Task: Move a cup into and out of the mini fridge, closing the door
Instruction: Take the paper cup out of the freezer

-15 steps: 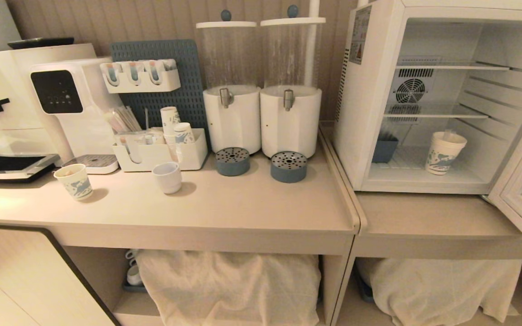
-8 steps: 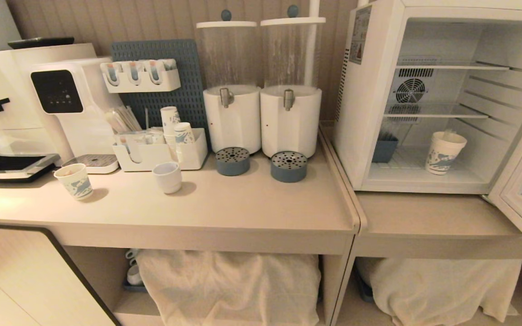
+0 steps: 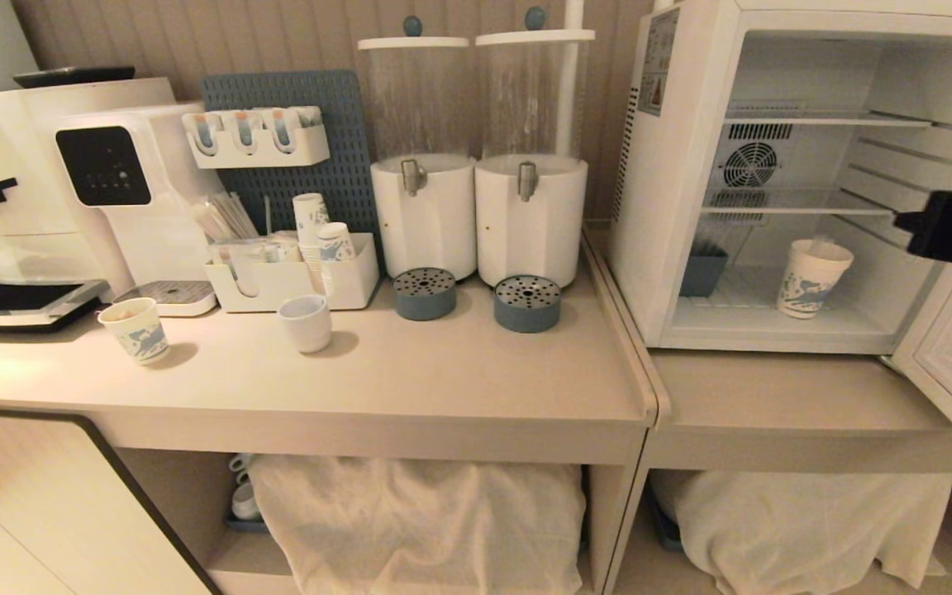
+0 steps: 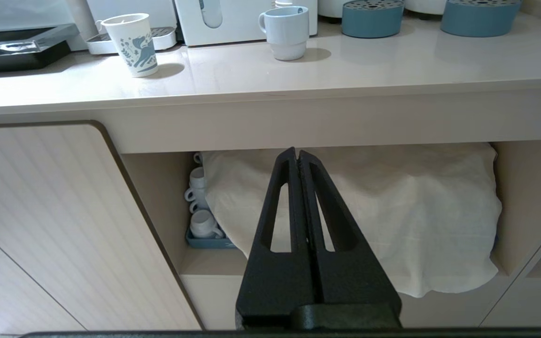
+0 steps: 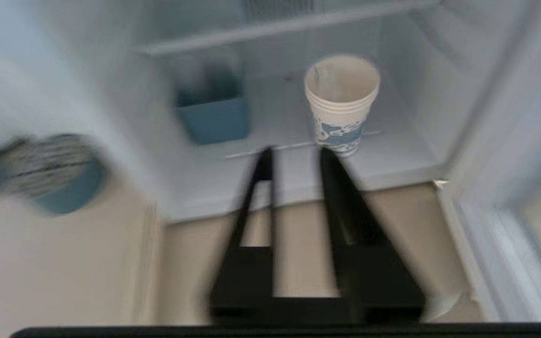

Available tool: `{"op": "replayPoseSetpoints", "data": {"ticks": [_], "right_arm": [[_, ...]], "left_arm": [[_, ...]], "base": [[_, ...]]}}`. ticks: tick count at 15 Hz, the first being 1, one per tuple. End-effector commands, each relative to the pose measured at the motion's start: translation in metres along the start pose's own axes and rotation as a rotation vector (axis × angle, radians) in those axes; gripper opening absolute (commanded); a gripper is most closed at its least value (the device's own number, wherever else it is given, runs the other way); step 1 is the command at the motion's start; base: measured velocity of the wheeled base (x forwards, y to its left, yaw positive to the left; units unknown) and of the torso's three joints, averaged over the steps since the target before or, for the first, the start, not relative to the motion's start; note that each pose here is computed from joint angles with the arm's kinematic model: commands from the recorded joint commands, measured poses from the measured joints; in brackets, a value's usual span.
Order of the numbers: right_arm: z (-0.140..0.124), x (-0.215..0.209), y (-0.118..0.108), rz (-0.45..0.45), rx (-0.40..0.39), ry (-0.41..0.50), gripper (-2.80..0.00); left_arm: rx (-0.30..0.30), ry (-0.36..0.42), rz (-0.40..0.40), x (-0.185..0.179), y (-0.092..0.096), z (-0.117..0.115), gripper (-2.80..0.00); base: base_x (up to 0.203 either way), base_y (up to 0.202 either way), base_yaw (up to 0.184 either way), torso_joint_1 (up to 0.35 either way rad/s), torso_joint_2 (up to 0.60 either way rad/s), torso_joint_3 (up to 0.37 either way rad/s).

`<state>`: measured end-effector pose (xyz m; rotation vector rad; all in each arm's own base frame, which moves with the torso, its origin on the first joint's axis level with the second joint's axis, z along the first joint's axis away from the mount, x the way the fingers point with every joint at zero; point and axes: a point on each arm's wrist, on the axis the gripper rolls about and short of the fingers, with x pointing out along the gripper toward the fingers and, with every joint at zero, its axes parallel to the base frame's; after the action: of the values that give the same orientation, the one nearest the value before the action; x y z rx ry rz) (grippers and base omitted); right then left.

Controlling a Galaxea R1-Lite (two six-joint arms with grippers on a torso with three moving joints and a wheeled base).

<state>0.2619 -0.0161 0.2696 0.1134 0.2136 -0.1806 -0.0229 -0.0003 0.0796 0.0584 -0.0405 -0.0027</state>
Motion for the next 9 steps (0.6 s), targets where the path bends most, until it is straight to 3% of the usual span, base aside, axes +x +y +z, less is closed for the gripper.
{"op": "replayPoseSetpoints", "data": {"ticks": [1, 6, 9], "right_arm": [[-0.049, 0.084, -0.003, -0.049, -0.012, 0.114, 0.00], [-0.091, 0.153, -0.013, -0.178, -0.065, 0.010, 0.00], [-0.098, 0.182, -0.014, -0.225, -0.122, -0.055, 0.00]], "left_arm": [[-0.002, 0.019, -0.002, 0.001, 0.000, -0.005, -2.80], [-0.006, 0.022, -0.002, 0.001, 0.000, -0.006, -2.80], [-0.002, 0.022, -0.005, 0.001, 0.000, -0.006, -2.80]], "base": [[0.000, 0.000, 0.000, 0.000, 0.00, 0.000], [0.000, 0.000, 0.000, 0.000, 0.00, 0.000], [0.000, 0.000, 0.000, 0.000, 0.00, 0.000]]}}
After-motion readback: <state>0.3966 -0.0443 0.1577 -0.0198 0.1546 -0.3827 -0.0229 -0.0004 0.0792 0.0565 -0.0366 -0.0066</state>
